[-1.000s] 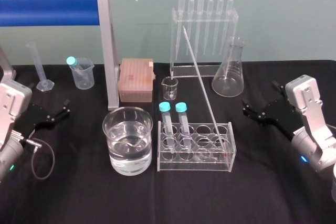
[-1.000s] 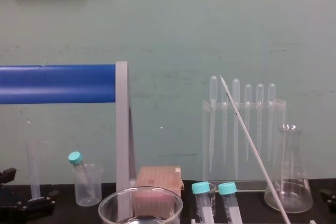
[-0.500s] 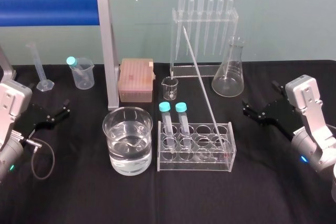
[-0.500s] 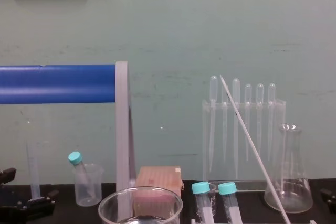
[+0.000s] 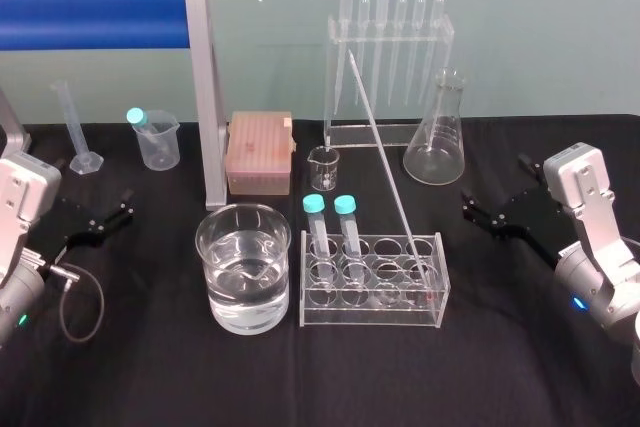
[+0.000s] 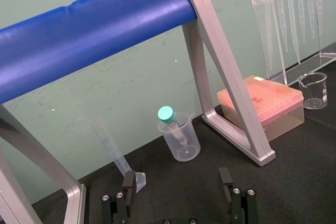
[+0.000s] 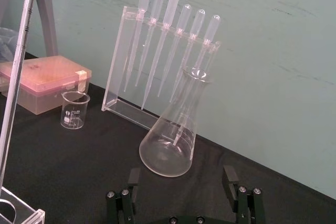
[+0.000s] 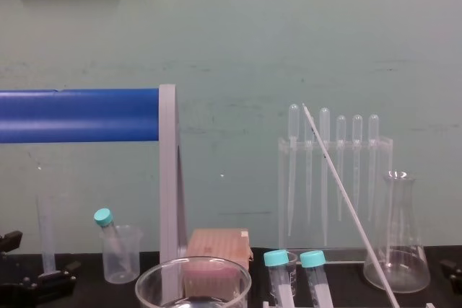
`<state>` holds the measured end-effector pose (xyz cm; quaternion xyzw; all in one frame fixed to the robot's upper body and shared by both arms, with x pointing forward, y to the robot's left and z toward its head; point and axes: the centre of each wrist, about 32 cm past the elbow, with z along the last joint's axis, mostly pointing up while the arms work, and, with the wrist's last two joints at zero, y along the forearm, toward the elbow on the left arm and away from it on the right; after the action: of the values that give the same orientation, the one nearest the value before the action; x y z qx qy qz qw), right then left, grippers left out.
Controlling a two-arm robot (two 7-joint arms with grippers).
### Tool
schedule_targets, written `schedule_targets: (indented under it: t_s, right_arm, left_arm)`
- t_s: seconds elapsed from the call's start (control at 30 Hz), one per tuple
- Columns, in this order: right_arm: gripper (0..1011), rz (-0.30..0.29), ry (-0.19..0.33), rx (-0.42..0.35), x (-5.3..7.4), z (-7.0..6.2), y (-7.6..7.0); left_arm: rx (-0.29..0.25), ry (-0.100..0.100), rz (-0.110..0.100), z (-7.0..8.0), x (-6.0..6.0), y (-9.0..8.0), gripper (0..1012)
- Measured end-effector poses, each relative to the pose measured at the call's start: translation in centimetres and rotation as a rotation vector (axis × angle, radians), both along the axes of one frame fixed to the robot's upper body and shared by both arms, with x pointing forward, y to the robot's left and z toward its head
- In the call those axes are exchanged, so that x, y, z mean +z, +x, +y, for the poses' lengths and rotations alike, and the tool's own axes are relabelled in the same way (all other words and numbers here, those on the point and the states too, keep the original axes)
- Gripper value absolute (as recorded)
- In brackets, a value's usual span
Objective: Hold the thermometer with one hand and immerse one end into the beaker, then reinsert it into the test tube rack.
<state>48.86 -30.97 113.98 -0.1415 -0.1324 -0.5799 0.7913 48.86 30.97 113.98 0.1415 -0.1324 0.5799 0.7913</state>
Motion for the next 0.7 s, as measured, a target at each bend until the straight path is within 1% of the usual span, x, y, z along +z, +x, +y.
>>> schedule_targets:
  t_s: [0.7]
  right_arm:
    - [1003,0.0,0.0,0.0,0.0,0.0,0.0]
  left_arm:
    - [0.0,0.0,0.0,0.0,0.0,0.0,1008]
